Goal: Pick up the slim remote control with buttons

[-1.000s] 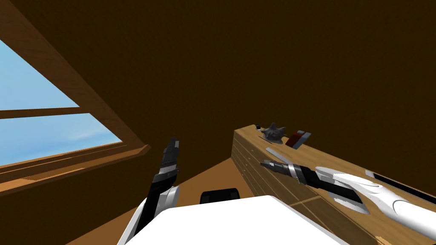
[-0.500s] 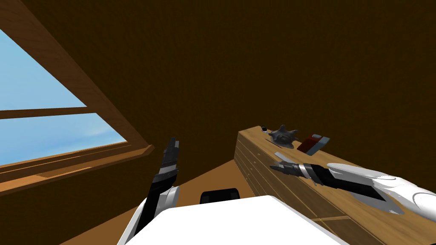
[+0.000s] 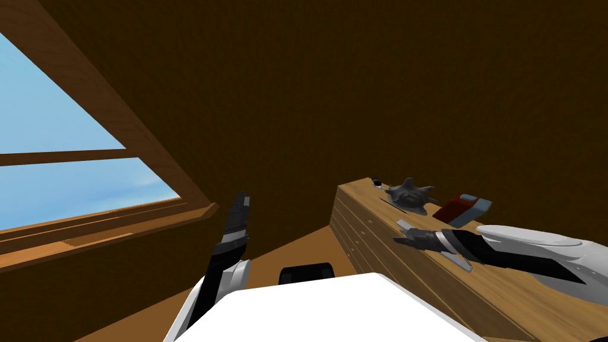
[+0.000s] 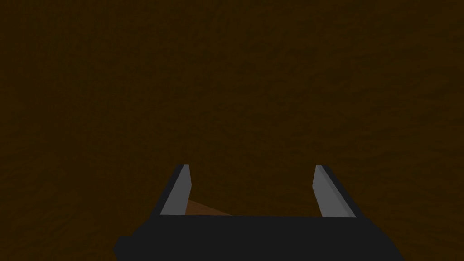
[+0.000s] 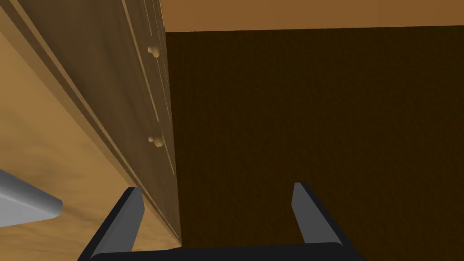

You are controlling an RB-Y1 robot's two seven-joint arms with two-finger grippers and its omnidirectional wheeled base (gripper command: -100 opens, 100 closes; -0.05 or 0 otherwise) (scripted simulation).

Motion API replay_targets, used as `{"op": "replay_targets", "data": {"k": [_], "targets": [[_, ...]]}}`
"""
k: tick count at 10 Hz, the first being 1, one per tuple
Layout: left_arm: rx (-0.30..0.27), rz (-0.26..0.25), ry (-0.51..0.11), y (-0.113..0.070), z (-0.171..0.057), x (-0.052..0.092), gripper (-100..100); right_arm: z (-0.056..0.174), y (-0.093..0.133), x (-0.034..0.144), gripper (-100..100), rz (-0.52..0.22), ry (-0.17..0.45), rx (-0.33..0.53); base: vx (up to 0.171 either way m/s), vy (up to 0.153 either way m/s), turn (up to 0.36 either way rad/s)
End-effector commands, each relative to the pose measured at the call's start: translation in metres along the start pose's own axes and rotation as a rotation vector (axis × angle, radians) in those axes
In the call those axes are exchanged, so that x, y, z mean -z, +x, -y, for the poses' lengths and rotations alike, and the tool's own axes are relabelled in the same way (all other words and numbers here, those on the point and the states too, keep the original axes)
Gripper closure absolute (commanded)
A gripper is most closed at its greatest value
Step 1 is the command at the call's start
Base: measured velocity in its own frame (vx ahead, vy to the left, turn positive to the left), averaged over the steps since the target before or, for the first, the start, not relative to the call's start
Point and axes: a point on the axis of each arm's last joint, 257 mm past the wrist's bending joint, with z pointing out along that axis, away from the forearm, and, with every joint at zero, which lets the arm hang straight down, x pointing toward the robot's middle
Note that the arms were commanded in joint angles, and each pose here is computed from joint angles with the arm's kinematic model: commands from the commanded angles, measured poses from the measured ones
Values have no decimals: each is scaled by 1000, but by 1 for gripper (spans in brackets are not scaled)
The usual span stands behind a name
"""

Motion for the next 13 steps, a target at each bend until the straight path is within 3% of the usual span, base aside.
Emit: {"op": "replay_targets", "data": {"k": [1, 3, 5, 6, 7, 8, 10, 13], "targets": [[0, 0, 0, 0, 0, 0, 0, 13, 7, 11, -100, -28, 25, 8, 65, 29, 37], [0, 0, 0, 0, 0, 0, 0, 43, 38, 42, -100, -137, 94, 31, 103, 35, 84], [0, 0, 0, 0, 0, 0, 0, 44, 38, 43, -100, -137, 98, 30, 71, 16, 5], [0, 0, 0, 0, 0, 0, 0, 64, 72, 72, -100, -242, 146, 38, 101, -11, 80], [0, 0, 0, 0, 0, 0, 0, 64, 71, 72, -100, -238, 146, 35, 121, -16, 49], [0, 0, 0, 0, 0, 0, 0, 74, 91, 89, -100, -294, 173, 35, 122, 2, 34], [0, 0, 0, 0, 0, 0, 0, 74, 91, 89, -100, -294, 173, 35, 56, 7, 3], [0, 0, 0, 0, 0, 0, 0, 82, 145, 126, -100, -427, 202, 15, 101, -17, 19]]}}
